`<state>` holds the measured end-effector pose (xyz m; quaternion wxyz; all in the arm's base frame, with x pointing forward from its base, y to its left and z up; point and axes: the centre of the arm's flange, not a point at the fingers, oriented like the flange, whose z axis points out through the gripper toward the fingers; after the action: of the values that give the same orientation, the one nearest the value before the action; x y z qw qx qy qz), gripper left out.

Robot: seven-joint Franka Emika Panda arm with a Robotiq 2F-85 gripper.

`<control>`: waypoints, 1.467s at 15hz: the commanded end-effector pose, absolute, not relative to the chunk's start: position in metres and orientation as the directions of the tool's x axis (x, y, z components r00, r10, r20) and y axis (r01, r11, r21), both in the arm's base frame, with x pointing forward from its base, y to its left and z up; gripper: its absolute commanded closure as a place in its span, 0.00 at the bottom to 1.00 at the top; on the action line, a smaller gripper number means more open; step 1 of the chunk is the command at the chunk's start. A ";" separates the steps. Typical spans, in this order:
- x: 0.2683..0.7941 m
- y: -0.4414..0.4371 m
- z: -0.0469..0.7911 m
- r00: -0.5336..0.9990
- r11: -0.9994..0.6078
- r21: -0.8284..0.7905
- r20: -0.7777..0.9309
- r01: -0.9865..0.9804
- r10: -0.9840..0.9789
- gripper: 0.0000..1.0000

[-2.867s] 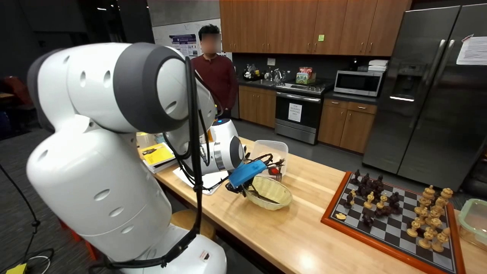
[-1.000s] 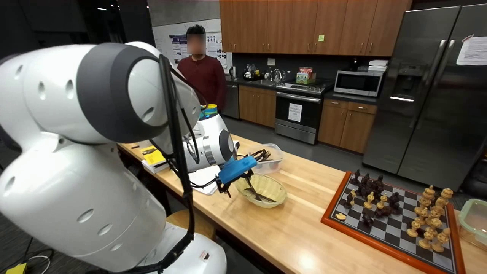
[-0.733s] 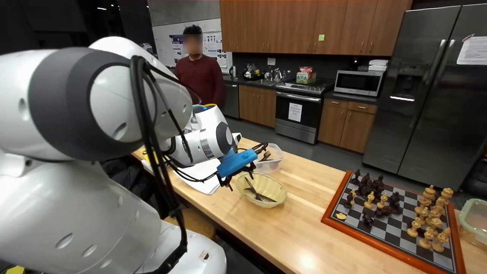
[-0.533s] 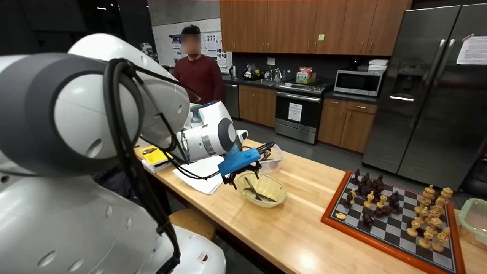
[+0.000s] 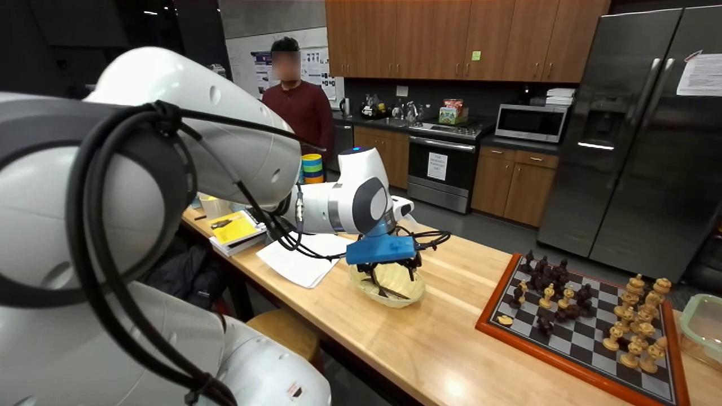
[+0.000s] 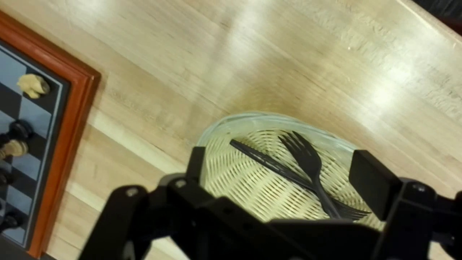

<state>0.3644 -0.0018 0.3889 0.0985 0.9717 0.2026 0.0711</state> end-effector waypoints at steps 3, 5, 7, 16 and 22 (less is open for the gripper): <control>0.336 -0.046 0.395 0.949 -0.975 0.125 0.233 0.186 0.211 0.00; 0.333 -0.063 0.396 0.942 -0.983 0.094 0.287 0.156 0.177 0.00; 0.364 -0.056 0.409 0.950 -0.979 0.112 0.247 0.169 0.192 0.00; 0.363 -0.062 0.410 0.948 -0.983 0.105 0.264 0.154 0.177 0.00; 0.363 -0.062 0.410 0.948 -0.983 0.105 0.264 0.154 0.177 0.00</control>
<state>0.3633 -0.0622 0.4103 0.0413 0.9861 0.0839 0.1376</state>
